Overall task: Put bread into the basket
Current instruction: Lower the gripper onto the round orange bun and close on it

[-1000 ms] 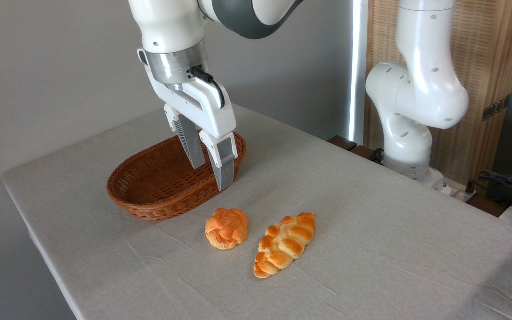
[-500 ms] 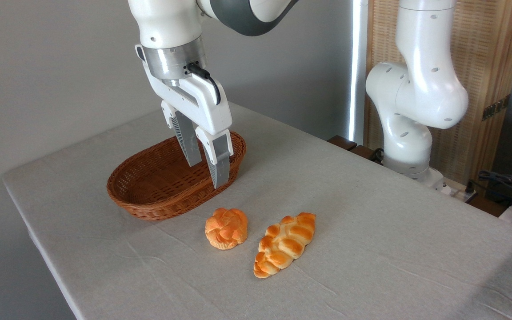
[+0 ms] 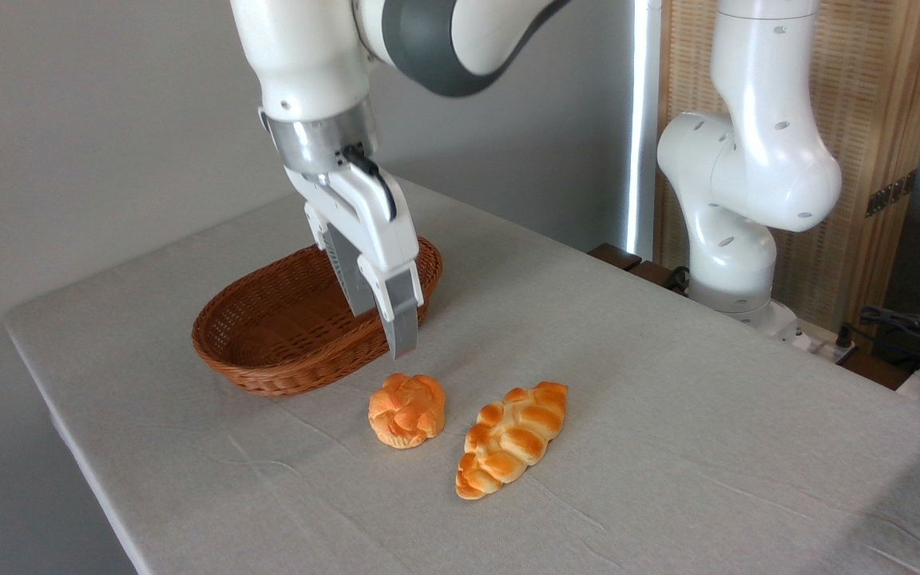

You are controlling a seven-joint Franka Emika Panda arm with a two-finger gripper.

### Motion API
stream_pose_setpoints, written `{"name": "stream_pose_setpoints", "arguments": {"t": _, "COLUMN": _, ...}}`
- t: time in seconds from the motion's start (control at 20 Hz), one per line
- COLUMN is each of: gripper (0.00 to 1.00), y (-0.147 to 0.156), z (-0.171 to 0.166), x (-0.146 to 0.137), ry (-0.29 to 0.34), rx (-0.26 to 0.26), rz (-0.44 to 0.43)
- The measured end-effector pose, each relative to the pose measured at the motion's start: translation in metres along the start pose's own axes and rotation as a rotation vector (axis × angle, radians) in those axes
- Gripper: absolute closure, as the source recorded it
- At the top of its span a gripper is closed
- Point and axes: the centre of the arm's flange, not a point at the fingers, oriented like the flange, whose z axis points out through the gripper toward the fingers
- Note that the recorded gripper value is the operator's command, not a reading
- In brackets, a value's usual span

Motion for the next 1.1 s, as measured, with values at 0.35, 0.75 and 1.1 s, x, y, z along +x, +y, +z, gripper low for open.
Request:
{"name": "stream_pose_setpoints", "arguments": {"t": 0.35, "gripper": 0.00, "y": -0.007, "z": 0.037, "x": -0.005, "ry": 0.007, "rx": 0.010, "rz": 0.029}}
{"name": "stream_pose_setpoints", "arguments": {"t": 0.75, "gripper": 0.00, "y": -0.009, "z": 0.084, "x": -0.003, "ry": -0.019, "rx": -0.011, "rz": 0.032}}
{"name": "stream_pose_setpoints", "arguments": {"t": 1.1, "gripper": 0.19, "y": -0.005, "z": 0.096, "x": 0.001, "ry": -0.025, "rx": -0.013, "rz": 0.043}}
